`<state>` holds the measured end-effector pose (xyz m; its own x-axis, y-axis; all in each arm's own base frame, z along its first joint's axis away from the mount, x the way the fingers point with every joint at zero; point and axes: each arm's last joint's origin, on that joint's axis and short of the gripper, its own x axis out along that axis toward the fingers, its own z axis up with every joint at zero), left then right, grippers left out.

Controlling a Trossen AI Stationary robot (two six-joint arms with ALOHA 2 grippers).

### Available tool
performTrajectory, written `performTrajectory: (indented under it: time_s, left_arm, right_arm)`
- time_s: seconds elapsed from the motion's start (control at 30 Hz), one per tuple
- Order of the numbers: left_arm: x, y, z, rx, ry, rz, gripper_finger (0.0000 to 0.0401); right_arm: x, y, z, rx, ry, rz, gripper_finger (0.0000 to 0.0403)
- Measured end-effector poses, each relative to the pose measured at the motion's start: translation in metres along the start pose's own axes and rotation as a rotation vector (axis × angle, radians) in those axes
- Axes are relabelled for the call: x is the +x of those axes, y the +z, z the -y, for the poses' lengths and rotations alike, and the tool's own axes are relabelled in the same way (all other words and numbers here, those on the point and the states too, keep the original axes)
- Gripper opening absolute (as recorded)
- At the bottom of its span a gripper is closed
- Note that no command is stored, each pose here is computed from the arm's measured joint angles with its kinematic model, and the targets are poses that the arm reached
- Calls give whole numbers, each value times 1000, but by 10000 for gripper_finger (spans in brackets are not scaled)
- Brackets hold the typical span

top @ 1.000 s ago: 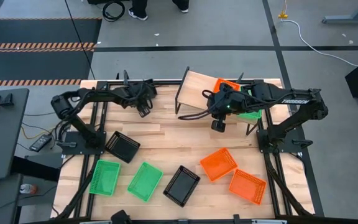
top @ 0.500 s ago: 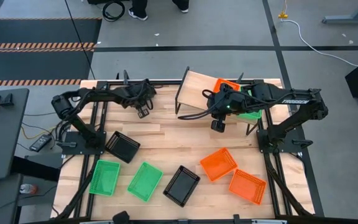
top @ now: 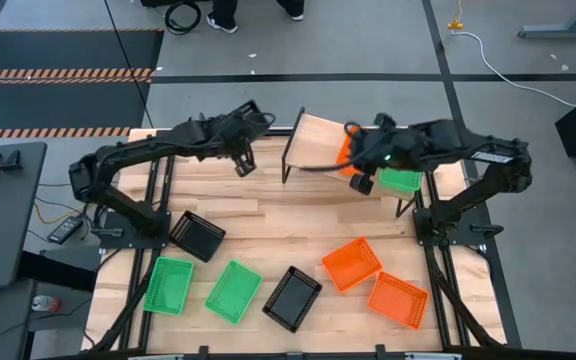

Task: Stack baskets on shelf by color
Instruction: Put the top black bin on the shelf

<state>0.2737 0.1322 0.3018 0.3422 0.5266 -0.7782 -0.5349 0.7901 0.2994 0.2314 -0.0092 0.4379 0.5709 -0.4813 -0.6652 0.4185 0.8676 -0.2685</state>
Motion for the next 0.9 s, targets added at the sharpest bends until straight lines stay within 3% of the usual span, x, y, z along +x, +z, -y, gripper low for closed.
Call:
performTrajectory:
  time_s: [0.1,0.3,0.4,0.6,0.9]
  left_arm:
    - [-30,19,11,-18,-44,88,2]
    - [-73,36,45,22,-145,224,2]
    - [-81,38,54,-44,-175,257,2]
    - [-68,47,63,-213,-193,277,3]
    - [-25,75,76,-367,-211,391,3]
  right_arm:
    - [-10,5,10,-18,-14,43,110]
    - [-12,6,15,-227,5,42,111]
    - [-12,7,15,-210,5,47,111]
    - [-18,5,12,-114,25,60,111]
    - [-29,-1,8,-124,68,67,111]
